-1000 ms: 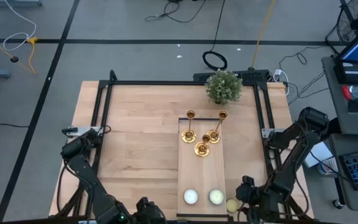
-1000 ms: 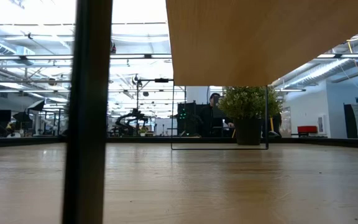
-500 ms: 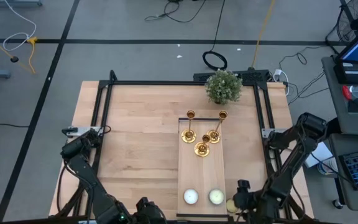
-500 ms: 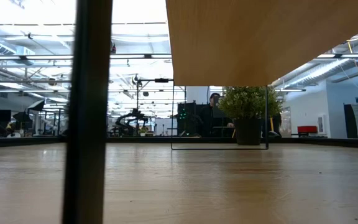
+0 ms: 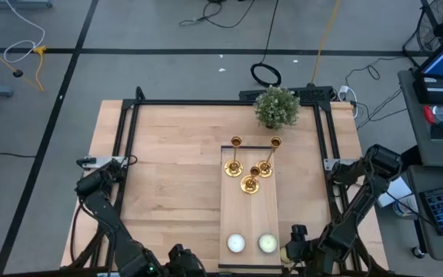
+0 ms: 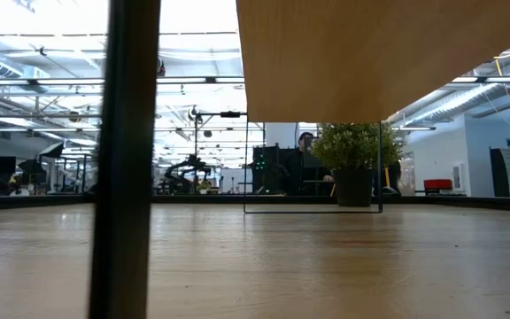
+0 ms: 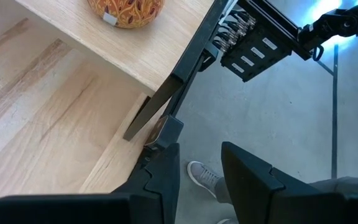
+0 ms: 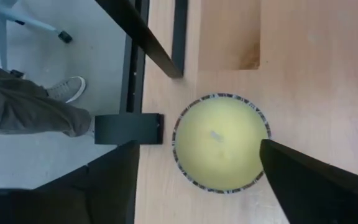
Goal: Pick & Place candle stick holders
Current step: Put the red patterned scented candle on the shelf
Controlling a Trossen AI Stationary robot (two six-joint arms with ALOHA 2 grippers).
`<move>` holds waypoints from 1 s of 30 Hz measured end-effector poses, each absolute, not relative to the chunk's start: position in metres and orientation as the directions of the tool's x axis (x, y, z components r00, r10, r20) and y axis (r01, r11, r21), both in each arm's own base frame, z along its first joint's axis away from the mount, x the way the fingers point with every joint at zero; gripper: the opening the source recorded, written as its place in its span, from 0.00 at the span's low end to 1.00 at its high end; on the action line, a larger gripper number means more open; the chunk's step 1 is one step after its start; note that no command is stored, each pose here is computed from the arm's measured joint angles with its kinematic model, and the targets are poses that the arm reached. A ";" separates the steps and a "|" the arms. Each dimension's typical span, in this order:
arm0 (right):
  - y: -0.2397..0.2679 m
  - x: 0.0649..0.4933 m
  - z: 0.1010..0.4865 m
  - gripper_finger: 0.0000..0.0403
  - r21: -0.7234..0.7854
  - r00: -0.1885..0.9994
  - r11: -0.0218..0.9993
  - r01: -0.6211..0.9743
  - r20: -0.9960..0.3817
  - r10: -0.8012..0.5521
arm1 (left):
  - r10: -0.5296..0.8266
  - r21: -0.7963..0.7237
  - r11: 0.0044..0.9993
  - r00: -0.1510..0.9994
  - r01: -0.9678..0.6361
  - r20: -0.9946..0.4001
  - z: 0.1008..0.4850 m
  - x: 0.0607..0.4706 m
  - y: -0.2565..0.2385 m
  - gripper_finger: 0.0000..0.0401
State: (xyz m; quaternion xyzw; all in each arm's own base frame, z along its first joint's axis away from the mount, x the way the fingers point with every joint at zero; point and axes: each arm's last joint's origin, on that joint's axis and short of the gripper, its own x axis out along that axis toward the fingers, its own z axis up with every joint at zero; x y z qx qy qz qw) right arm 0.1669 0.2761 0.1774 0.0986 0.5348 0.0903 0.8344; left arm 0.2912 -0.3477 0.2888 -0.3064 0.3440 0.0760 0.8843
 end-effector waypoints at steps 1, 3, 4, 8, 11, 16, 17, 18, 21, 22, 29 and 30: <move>0.276 0.167 0.178 0.84 0.263 0.414 0.964 -0.045 -0.873 0.257 | -0.077 -0.490 0.800 0.752 -0.345 -0.655 0.289 0.291 -0.348 0.30; 0.276 0.167 0.178 0.88 0.264 0.402 0.962 -0.064 -0.876 0.267 | -0.076 -0.491 0.800 0.752 -0.346 -0.655 0.289 0.291 -0.348 0.30; 0.276 0.167 0.178 0.89 0.268 0.396 0.961 -0.069 -0.877 0.273 | -0.076 -0.491 0.800 0.752 -0.346 -0.655 0.289 0.291 -0.348 0.30; 0.275 0.169 0.178 0.90 0.266 0.399 0.962 -0.064 -0.877 0.269 | -0.076 -0.491 0.799 0.752 -0.347 -0.655 0.289 0.291 -0.348 0.30; 0.275 0.169 0.178 0.88 0.265 0.399 0.962 -0.064 -0.877 0.268 | -0.076 -0.491 0.799 0.752 -0.347 -0.654 0.289 0.291 -0.348 0.30; 0.275 0.168 0.178 0.84 0.260 0.398 0.963 -0.067 -0.878 0.265 | -0.076 -0.491 0.799 0.752 -0.346 -0.654 0.289 0.291 -0.348 0.30; 0.275 0.168 0.178 0.84 0.255 0.400 0.965 -0.066 -0.879 0.259 | -0.077 -0.491 0.799 0.752 -0.346 -0.654 0.289 0.291 -0.348 0.30; 0.274 0.169 0.178 0.84 0.245 0.409 0.967 -0.065 -0.878 0.250 | -0.076 -0.491 0.799 0.752 -0.346 -0.654 0.289 0.291 -0.348 0.30; 0.274 0.169 0.178 0.84 0.225 0.436 0.972 -0.070 -0.870 0.232 | -0.077 -0.491 0.800 0.752 -0.346 -0.654 0.289 0.291 -0.348 0.30; 0.274 0.169 0.178 0.84 0.222 0.437 0.972 -0.071 -0.869 0.231 | -0.076 -0.491 0.800 0.752 -0.346 -0.655 0.289 0.291 -0.348 0.30; 0.274 0.169 0.178 0.84 0.222 0.435 0.972 -0.076 -0.870 0.233 | -0.076 -0.489 0.802 0.752 -0.344 -0.655 0.289 0.291 -0.348 0.30; 0.274 0.169 0.178 0.84 0.219 0.436 0.973 -0.079 -0.870 0.231 | -0.076 -0.488 0.802 0.752 -0.343 -0.654 0.289 0.291 -0.348 0.30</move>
